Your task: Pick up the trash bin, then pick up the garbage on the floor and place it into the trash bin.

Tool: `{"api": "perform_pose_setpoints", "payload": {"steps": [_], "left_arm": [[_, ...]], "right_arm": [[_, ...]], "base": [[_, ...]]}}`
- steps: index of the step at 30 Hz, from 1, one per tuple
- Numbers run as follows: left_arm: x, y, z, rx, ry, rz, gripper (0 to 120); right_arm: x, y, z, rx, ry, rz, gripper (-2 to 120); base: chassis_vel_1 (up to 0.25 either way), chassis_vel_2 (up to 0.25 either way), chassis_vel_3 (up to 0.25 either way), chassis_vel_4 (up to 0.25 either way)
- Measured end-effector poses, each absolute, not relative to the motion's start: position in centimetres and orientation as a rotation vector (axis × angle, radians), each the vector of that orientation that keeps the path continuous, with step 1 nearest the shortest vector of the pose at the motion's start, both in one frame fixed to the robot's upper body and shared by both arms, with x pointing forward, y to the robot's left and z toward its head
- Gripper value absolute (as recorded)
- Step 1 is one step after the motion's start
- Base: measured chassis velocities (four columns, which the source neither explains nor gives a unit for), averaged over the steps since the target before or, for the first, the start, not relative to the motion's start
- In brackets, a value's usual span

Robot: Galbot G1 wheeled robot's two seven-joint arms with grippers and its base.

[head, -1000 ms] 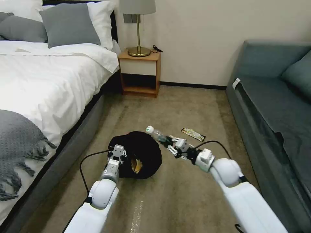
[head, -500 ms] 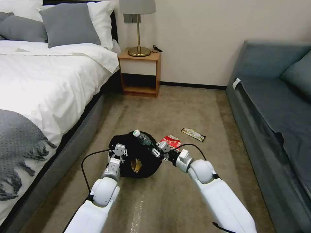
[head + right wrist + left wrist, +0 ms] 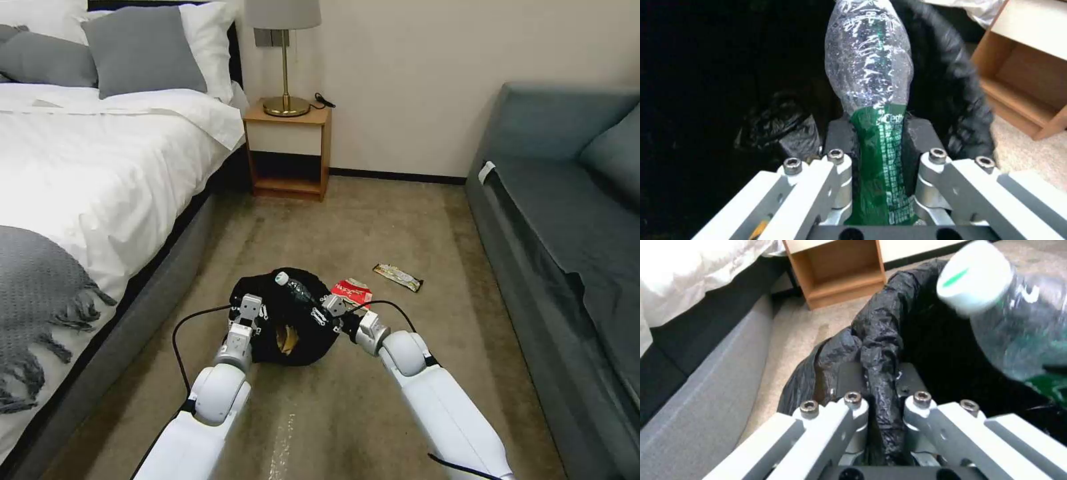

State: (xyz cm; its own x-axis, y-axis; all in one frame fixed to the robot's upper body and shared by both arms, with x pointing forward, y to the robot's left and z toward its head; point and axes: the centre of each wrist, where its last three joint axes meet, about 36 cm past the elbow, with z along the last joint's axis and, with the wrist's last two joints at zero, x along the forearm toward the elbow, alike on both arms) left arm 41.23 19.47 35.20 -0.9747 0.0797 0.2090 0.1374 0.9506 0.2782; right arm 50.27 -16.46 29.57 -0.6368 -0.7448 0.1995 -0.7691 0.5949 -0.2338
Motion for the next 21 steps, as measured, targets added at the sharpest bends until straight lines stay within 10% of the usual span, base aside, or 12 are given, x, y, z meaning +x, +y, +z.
{"api": "perform_pose_setpoints", "payload": {"steps": [21], "left_arm": [[40.8,19.3,34.9,-0.154,-2.901,-0.414,4]], "right_arm": [[48.4,-16.4,29.6,1.288,-2.755,0.481,92]], "base": [[0.0,0.0,0.0,0.0]]}}
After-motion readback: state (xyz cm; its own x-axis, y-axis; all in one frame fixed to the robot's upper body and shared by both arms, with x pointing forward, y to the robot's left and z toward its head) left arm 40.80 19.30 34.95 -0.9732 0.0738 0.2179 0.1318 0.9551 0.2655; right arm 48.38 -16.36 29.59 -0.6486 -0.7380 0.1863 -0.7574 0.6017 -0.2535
